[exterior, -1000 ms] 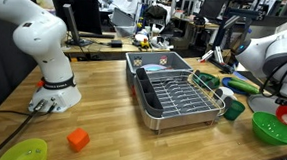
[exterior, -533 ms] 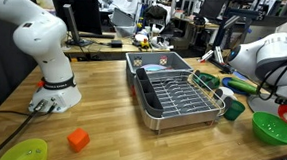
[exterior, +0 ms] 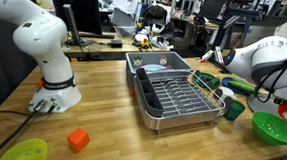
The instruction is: Pour the rice out of the orange bowl into the green bowl
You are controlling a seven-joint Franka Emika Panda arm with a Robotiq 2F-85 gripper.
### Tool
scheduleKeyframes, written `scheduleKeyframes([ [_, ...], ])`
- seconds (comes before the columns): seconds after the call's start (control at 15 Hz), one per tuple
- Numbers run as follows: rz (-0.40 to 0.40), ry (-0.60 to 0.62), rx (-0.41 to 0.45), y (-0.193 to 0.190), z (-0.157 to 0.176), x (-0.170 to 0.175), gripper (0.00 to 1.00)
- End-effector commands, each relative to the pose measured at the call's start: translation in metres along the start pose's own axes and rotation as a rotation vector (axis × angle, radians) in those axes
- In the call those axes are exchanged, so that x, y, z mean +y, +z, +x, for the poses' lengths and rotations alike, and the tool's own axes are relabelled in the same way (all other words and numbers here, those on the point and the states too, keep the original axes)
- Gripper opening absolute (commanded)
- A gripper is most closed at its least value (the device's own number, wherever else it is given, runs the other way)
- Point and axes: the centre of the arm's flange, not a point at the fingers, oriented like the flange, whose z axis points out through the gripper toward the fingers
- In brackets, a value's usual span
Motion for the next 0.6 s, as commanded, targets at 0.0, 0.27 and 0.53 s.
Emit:
scheduleKeyframes([
  [0.0, -0.055, 0.0, -0.015, 0.001, 0.006, -0.002, 0.02],
  [0.27, -0.04, -0.021, -0.005, 0.001, 0.006, -0.008, 0.02],
  [0.53, -0.022, -0.031, 0.005, -0.003, 0.003, -0.014, 0.02],
])
